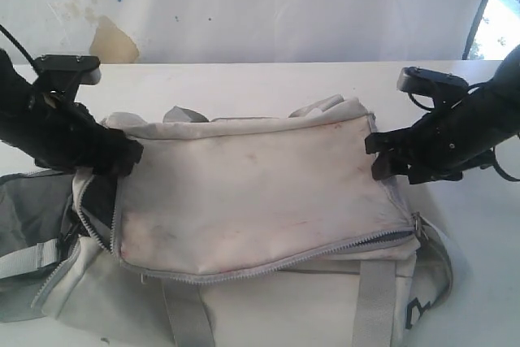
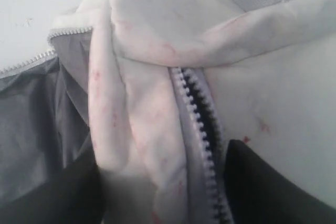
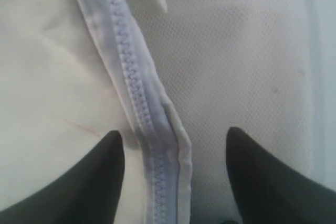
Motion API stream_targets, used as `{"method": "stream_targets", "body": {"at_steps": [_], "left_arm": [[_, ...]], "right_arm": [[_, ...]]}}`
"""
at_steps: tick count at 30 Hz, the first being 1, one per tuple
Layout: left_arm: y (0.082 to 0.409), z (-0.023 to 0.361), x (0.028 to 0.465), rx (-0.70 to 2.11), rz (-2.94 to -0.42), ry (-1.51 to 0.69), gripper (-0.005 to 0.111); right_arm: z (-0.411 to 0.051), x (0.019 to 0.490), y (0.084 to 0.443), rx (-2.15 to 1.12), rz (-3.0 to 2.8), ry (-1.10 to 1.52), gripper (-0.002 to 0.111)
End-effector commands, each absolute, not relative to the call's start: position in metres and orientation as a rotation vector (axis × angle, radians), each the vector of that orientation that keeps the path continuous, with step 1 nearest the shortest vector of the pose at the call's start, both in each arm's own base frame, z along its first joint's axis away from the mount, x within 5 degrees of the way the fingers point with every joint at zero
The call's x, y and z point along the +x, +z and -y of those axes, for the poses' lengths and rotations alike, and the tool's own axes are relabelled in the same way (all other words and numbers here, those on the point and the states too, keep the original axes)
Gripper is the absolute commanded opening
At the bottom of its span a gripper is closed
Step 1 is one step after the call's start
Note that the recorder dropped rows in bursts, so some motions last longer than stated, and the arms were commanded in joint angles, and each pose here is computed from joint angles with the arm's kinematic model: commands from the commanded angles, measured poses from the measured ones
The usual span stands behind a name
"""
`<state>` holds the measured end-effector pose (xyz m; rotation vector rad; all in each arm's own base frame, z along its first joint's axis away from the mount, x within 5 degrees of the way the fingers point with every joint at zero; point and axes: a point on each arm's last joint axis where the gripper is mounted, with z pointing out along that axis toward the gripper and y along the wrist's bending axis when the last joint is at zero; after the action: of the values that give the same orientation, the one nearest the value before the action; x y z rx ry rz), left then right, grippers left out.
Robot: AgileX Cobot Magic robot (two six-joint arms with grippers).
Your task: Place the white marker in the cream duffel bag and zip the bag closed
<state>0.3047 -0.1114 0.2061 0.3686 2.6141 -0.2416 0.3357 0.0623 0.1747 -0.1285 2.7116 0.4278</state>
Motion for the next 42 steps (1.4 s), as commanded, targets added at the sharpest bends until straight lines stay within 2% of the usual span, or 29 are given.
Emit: {"method": "stream_targets", "body": {"at_steps": [1,6,8,10,17,22,27,30,37,39,42], "left_arm": [[0.21,0.114,0.318,0.333,-2.578,-0.252,0.041],[0.228,0.116,0.342,0.309,-2.507,-0.259,0.015],[0.232,0.114,0.352,0.288,-2.493,-0.259,0.007],[0.234,0.111,0.362,0.265,-2.482,-0.257,0.0],[0.243,0.102,0.4,0.204,-2.424,-0.248,0.0],[0.236,0.108,0.425,0.224,-2.407,-0.243,0.0],[0.226,0.11,0.427,0.248,-2.494,-0.246,0.0],[0.225,0.109,0.422,0.348,-2.535,-0.222,0.011],[0.244,0.109,0.418,0.392,-2.533,-0.211,0.069],[0.251,0.108,0.415,0.401,-2.543,-0.213,0.075],[0.263,0.108,0.409,0.418,-2.571,-0.22,0.075]], "right_arm": [[-0.062,0.343,0.173,-0.1,-2.664,0.436,0.042],[-0.064,0.347,0.168,-0.105,-2.641,0.447,0.009],[-0.066,0.348,0.169,-0.128,-2.621,0.475,0.0],[-0.067,0.35,0.171,-0.122,-2.591,0.494,0.0],[-0.063,0.36,0.176,0.022,-2.491,0.47,0.0],[-0.061,0.364,0.178,0.089,-2.45,0.448,0.0],[-0.065,0.359,0.176,0.032,-2.494,0.496,0.0],[-0.07,0.355,0.176,-0.058,-2.53,0.554,0.005],[-0.075,0.357,0.196,-0.128,-2.501,0.611,0.043],[-0.076,0.353,0.205,-0.208,-2.51,0.618,0.045],[-0.072,0.342,0.212,-0.16,-2.587,0.676,0.045]]}}
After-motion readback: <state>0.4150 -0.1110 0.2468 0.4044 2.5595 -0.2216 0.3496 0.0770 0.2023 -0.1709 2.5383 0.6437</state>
